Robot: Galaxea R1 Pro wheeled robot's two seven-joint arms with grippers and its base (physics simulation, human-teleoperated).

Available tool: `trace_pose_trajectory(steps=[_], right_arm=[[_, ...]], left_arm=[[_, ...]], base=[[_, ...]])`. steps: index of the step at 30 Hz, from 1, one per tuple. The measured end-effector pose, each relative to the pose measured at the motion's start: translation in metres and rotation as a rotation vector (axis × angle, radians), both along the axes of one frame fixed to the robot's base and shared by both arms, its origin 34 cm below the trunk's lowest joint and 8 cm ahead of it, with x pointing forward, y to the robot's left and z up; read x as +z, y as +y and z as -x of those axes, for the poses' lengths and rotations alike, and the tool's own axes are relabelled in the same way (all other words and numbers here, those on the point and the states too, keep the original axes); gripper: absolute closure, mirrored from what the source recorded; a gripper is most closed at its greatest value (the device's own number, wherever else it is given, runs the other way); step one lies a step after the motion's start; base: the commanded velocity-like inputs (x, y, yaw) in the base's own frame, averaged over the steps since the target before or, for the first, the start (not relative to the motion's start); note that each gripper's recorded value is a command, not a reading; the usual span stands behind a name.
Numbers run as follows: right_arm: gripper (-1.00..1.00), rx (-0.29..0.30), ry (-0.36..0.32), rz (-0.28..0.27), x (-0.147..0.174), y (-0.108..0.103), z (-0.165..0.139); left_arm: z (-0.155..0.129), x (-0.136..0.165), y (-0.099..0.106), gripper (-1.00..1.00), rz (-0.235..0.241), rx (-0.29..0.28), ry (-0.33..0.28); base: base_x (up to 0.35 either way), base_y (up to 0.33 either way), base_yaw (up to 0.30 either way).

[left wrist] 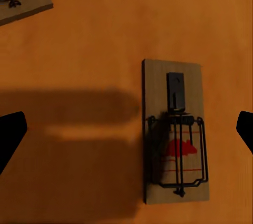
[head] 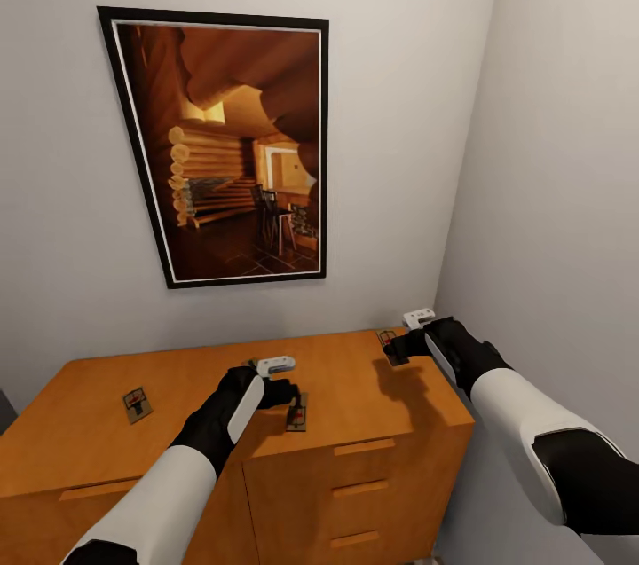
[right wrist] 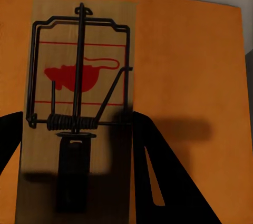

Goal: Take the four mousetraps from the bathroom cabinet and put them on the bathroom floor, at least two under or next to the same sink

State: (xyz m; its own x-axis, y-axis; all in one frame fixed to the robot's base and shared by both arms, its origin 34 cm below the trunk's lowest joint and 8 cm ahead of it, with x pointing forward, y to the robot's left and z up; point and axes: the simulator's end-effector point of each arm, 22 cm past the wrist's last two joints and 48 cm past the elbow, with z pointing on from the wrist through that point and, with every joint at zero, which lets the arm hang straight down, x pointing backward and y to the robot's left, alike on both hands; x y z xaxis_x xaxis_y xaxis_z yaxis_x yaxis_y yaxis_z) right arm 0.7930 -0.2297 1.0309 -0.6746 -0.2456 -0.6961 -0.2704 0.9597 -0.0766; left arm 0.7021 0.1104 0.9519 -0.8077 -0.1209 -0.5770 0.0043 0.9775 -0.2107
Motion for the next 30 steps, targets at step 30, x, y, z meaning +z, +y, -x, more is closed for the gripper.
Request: trace_pose_trajectory(steps=[30], right_arm=[[1.0,-0.001,0.0,0.001,0.0,0.0,0.0]], left_arm=[[0.018,0.003,0.022,-1.0,-0.317,0.136,0.017]], base=[[0.0,0.0,0.0]])
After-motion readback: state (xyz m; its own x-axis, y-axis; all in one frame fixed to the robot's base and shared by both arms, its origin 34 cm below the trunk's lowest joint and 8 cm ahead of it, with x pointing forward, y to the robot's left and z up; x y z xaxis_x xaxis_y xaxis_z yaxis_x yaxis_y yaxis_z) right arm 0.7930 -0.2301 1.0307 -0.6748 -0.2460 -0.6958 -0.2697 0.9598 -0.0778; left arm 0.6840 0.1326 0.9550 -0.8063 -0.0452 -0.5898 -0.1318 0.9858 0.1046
